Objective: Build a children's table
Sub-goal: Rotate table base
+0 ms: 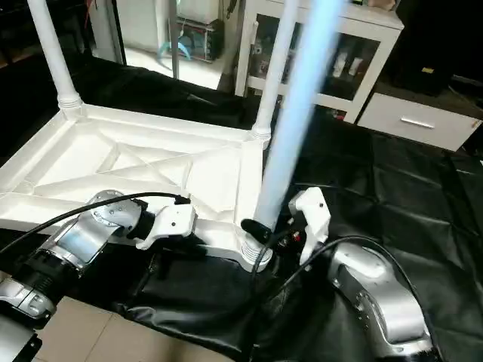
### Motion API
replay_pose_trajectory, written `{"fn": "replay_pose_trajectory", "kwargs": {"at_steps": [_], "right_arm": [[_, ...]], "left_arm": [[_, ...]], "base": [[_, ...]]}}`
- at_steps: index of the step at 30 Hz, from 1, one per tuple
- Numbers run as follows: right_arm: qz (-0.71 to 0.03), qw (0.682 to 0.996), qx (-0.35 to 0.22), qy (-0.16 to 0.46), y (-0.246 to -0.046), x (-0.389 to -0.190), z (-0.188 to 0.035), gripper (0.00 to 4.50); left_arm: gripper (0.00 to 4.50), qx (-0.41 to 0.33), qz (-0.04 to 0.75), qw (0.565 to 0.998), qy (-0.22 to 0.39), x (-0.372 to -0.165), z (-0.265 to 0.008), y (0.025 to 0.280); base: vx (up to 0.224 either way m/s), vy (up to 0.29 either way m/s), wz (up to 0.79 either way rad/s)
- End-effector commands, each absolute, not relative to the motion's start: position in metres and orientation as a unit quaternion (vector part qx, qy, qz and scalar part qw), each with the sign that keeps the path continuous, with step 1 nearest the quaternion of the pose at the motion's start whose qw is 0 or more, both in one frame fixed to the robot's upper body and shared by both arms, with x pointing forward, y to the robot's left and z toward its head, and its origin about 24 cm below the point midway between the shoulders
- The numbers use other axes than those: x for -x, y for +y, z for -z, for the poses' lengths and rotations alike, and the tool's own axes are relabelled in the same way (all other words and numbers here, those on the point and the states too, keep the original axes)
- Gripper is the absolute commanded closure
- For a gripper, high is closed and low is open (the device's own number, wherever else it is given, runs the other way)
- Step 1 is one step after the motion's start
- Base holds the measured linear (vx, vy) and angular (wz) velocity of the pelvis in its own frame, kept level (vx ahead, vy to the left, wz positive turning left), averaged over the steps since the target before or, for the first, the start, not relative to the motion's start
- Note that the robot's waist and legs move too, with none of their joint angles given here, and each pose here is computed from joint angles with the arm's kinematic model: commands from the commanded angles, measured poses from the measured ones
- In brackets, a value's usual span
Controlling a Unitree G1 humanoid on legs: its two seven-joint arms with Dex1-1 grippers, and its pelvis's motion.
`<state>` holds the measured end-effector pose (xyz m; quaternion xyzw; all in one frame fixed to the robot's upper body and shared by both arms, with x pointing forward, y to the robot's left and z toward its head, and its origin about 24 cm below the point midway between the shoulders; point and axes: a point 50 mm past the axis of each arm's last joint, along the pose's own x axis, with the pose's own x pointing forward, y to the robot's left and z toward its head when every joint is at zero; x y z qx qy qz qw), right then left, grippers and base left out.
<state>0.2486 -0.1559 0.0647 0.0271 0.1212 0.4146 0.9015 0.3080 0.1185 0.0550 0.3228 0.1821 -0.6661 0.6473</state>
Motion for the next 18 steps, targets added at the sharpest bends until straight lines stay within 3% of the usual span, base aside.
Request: {"fn": "replay_pose_trajectory", "kwargs": {"at_steps": [1,6,14,18], "right_arm": [[-0.365,0.89,-0.038,0.269,-0.1699,-0.2327,-0.0093,2.65],[-0.359,0.896,-0.031,0.261,-0.1667,-0.2248,0.0006,2.65],[-0.336,0.916,-0.048,0.214,-0.1728,-0.2288,-0.0078,2.65],[-0.337,0.911,-0.029,0.237,-0.1766,-0.2248,0.0005,2.65]], "left_arm": [[4.5,-0.321,0.661,0.657,0.168,-0.3085,-0.0563,0.1152],[4.5,-0.321,0.655,0.663,0.166,-0.3091,-0.0568,0.1154],[4.5,-0.324,0.651,0.667,0.165,-0.3103,-0.0574,0.1165],[4.5,-0.325,0.65,0.666,0.164,-0.311,-0.0578,0.1155]], "base": [[0.0,0.0,0.0],[0.0,0.0,0.0],[0.0,0.0,0.0],[0.0,0.0,0.0]]}}
